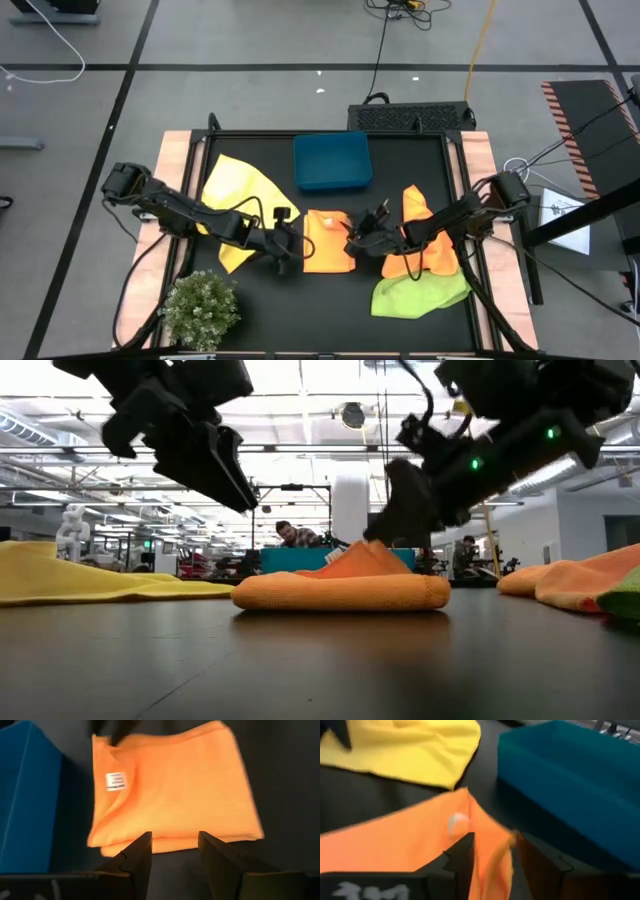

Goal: Fold microfiber towels
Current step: Fold the left orange microfiber towel, then put the folded orange microfiber towel into the blue bin

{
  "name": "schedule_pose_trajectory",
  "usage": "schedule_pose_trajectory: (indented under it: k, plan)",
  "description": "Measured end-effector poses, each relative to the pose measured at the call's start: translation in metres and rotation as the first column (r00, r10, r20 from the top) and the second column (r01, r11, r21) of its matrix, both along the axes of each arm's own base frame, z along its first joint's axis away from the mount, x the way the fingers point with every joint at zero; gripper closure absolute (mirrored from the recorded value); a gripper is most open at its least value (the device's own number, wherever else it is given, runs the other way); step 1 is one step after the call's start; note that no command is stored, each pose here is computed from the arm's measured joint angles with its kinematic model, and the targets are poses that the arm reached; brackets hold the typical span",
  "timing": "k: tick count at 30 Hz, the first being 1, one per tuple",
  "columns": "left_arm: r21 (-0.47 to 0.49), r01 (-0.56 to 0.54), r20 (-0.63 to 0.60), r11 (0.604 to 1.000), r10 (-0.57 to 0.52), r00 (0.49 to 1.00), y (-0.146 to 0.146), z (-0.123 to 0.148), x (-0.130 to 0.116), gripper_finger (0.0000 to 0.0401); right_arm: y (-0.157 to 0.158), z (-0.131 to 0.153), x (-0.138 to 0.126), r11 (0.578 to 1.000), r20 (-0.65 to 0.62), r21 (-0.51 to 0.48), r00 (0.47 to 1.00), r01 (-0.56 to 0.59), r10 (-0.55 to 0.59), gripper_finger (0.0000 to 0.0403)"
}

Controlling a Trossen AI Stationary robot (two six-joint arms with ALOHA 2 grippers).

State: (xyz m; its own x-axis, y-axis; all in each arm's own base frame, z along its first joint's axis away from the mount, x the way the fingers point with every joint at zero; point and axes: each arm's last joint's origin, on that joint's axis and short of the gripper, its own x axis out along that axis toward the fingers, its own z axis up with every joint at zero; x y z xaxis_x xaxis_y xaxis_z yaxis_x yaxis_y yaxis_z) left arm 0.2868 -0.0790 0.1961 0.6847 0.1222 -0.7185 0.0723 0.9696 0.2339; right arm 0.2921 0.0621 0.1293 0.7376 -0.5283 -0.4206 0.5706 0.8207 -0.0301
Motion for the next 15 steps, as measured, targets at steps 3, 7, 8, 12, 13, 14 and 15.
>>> schedule_pose_trajectory:
  k: [3,7,8,12,13,14,15]
  plan:
    - [-0.002,0.017,0.019,1.0,-0.016,1.0,-0.006,0.001,0.0,0.0238,-0.001,0.016,-0.002,1.0,0.043,-0.014,0.999,0.0,0.0,0.0244]
    - [-0.022,0.013,0.046,1.0,-0.012,0.999,-0.01,0.003,0.0,0.0238,0.0,0.028,-0.004,0.999,0.067,-0.027,0.998,-0.018,0.019,0.0242]
    - [-0.028,0.013,0.053,1.0,-0.011,0.999,-0.011,0.003,0.0,0.0238,0.002,0.029,-0.004,0.999,0.063,-0.024,0.997,-0.045,0.047,0.0242]
    - [-0.04,0.012,0.08,0.999,-0.009,0.997,-0.015,0.005,0.001,0.0238,0.007,0.025,-0.002,0.978,0.023,0.036,0.978,-0.207,0.206,0.0252]
    - [-0.043,0.013,0.085,0.999,-0.009,0.996,-0.016,0.005,0.001,0.0238,0.008,0.022,-0.002,0.971,0.011,0.052,0.973,-0.233,0.232,0.0255]
    - [-0.047,0.016,0.093,0.999,-0.012,0.996,-0.017,0.006,0.001,0.0238,0.008,0.019,-0.001,0.969,-0.004,0.053,0.971,-0.24,0.241,0.0259]
    - [-0.049,0.019,0.1,0.999,-0.014,0.995,-0.018,0.007,0.001,0.0238,0.008,0.016,-0.001,0.969,-0.016,0.049,0.97,-0.241,0.242,0.0263]
